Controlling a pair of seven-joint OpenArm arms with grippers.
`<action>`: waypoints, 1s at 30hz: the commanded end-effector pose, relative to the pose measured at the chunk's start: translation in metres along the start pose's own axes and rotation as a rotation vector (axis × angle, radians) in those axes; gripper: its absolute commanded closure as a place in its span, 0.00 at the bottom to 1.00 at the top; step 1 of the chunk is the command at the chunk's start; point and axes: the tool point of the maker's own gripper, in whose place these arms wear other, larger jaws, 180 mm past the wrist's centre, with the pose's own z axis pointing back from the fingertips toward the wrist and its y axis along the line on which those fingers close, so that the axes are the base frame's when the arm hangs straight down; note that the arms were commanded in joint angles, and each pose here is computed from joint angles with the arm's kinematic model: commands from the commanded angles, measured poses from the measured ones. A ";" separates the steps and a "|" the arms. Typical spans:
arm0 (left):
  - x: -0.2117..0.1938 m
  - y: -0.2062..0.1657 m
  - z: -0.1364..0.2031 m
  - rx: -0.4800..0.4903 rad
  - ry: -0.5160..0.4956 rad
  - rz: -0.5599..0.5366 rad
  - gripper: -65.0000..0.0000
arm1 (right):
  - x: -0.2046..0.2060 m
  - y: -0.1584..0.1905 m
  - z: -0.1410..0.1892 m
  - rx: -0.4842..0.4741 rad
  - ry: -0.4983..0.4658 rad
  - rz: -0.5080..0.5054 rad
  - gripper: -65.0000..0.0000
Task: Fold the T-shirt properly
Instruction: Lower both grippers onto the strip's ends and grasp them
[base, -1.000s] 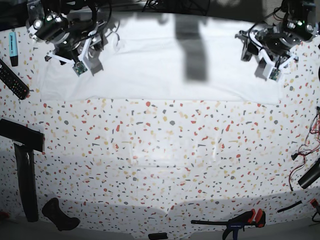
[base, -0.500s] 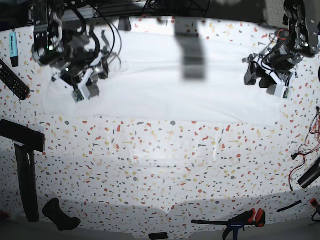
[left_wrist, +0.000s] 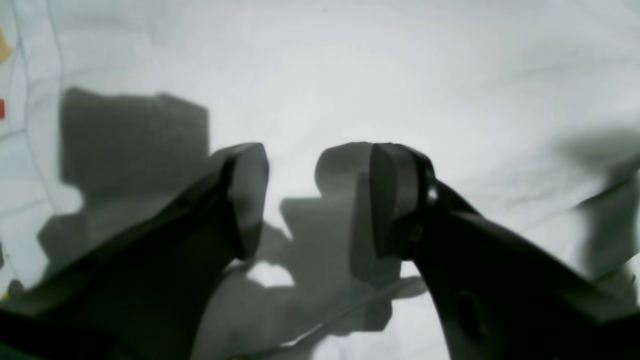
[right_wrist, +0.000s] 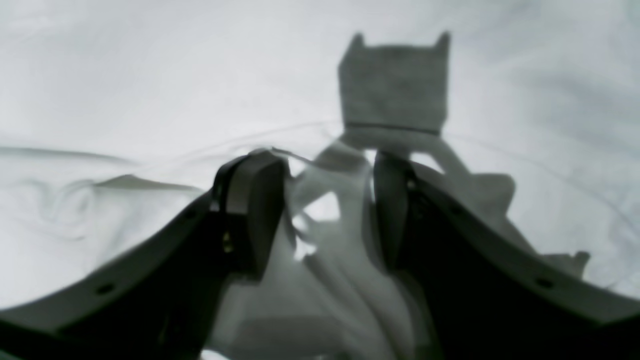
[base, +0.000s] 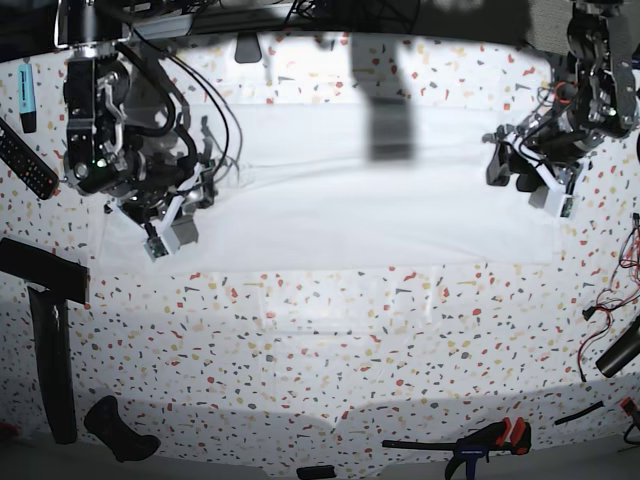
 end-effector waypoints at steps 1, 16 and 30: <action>-0.037 0.018 0.002 0.088 0.167 -0.005 0.49 | 0.014 -0.013 0.004 -0.039 -0.029 0.015 0.51; -0.014 0.014 0.015 0.101 0.212 -0.068 0.49 | 0.080 -0.019 0.013 -0.037 -0.164 0.013 0.51; 0.147 -0.041 0.088 0.160 -0.383 -0.364 0.49 | 0.120 -0.014 0.045 -0.049 -0.174 0.080 0.51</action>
